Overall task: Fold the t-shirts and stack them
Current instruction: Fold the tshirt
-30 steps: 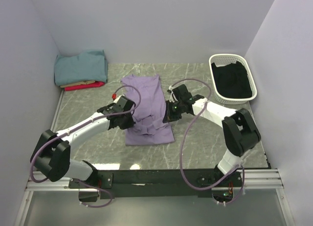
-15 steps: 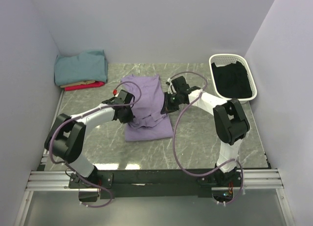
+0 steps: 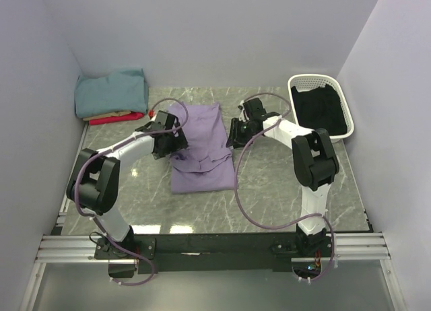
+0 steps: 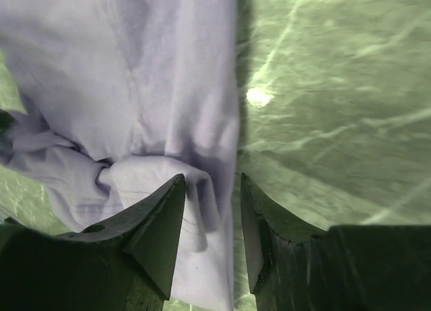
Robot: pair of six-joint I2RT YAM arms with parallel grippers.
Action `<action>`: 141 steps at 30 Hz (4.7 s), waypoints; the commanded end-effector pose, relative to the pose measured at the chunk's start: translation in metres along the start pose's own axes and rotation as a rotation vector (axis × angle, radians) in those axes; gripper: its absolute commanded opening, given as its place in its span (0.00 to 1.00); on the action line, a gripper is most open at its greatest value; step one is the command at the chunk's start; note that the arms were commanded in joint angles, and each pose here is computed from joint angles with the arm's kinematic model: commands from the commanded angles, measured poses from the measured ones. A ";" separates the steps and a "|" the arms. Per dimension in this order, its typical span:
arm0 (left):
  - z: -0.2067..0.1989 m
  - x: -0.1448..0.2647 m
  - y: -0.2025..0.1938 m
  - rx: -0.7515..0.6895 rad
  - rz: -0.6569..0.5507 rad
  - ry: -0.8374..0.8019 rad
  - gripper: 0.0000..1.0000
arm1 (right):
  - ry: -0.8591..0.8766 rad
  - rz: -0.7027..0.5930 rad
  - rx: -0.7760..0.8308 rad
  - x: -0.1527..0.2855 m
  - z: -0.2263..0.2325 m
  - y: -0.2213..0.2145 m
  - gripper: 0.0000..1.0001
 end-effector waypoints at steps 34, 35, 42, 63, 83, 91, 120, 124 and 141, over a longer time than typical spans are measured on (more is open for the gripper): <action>0.008 0.036 -0.023 0.075 -0.088 -0.243 0.99 | 0.246 -0.005 0.153 0.066 0.068 -0.058 0.48; 0.008 0.036 -0.021 0.081 -0.118 -0.239 0.99 | 0.243 -0.006 0.150 0.067 0.068 -0.058 0.48; 0.011 0.025 -0.023 0.127 -0.186 -0.195 1.00 | 0.233 0.007 0.150 0.063 0.065 -0.060 0.48; -0.006 0.014 -0.017 0.155 -0.289 -0.204 0.94 | 0.215 0.027 0.143 0.053 0.057 -0.067 0.48; -0.051 0.020 0.029 0.114 -0.369 -0.291 0.93 | 0.191 0.053 0.128 0.044 0.049 -0.073 0.48; -0.056 0.015 0.029 0.073 -0.334 -0.299 0.84 | 0.171 0.059 0.129 0.042 0.047 -0.075 0.48; 0.000 0.025 -0.020 0.192 -0.266 -0.164 0.82 | 0.184 0.076 0.126 0.038 0.044 -0.079 0.49; -0.001 0.023 -0.020 0.193 -0.268 -0.175 0.80 | 0.185 0.085 0.124 0.036 0.044 -0.080 0.49; -0.001 0.026 -0.015 0.205 -0.312 -0.169 0.06 | 0.177 0.085 0.127 0.035 0.043 -0.080 0.49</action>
Point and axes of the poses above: each gripper's point midway between its finger pads, its own x axis back along the fingers, its own z axis along the line the jaws close on, y = z × x, the point moved 10 cm from there along x, back along the fingers, and after that the axes turned 1 degree about x, right-handed, at the moved point
